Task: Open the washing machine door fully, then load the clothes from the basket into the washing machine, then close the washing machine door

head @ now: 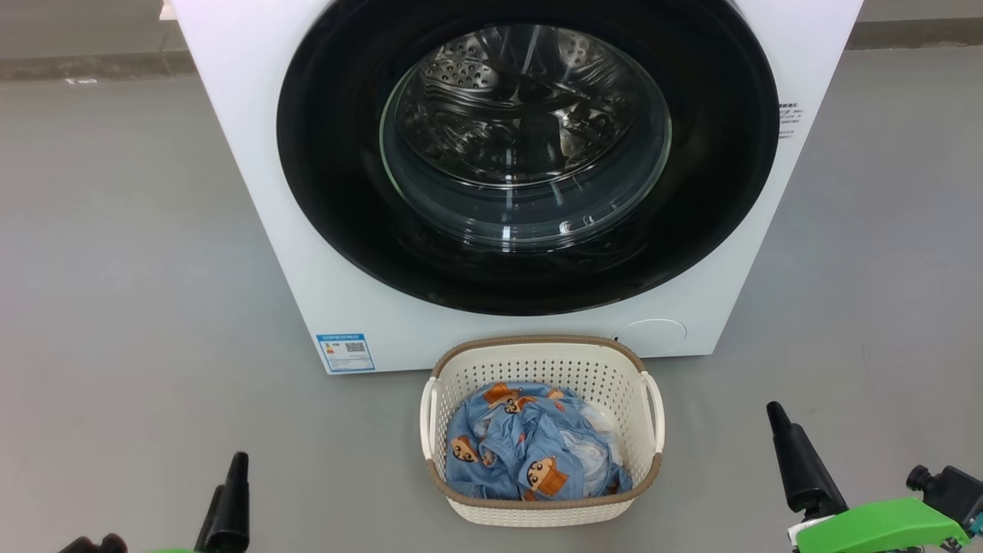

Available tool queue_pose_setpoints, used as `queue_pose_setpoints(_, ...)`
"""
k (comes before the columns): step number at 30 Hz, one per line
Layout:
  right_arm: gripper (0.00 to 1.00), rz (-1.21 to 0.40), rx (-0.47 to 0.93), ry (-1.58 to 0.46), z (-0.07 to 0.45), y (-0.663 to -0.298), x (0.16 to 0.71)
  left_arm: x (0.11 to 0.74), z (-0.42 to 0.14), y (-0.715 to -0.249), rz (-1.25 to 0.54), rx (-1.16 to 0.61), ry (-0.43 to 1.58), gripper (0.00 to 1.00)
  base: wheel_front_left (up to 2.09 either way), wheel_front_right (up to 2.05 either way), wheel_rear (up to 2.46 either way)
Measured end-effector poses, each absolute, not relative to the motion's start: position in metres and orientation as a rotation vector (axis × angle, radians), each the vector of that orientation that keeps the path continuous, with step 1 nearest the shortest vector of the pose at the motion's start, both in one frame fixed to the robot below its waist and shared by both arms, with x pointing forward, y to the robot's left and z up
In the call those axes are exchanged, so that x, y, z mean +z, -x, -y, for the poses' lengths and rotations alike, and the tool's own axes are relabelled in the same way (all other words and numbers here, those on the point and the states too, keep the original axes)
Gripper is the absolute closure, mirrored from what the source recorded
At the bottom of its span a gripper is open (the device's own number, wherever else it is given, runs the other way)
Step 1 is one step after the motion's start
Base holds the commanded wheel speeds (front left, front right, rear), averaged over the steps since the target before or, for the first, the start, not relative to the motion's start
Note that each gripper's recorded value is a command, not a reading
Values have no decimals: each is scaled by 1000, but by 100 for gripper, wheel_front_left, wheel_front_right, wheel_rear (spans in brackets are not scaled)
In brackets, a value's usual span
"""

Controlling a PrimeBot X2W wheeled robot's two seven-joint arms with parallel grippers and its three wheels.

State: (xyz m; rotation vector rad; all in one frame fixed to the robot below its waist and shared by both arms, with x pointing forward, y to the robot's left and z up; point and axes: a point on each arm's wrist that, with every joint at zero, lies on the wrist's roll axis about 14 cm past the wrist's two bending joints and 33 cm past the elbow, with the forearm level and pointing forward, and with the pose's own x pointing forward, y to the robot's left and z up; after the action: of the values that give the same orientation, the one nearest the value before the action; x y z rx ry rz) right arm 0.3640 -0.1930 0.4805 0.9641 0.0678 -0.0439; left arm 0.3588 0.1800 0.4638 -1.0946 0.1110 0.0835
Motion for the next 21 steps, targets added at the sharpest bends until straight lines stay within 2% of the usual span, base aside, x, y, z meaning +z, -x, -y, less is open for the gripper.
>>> queue_pose_setpoints(21,0,-67,-9,-658,193,-363,481,466,-183,-356,-107,38,711,0,0,0,0)
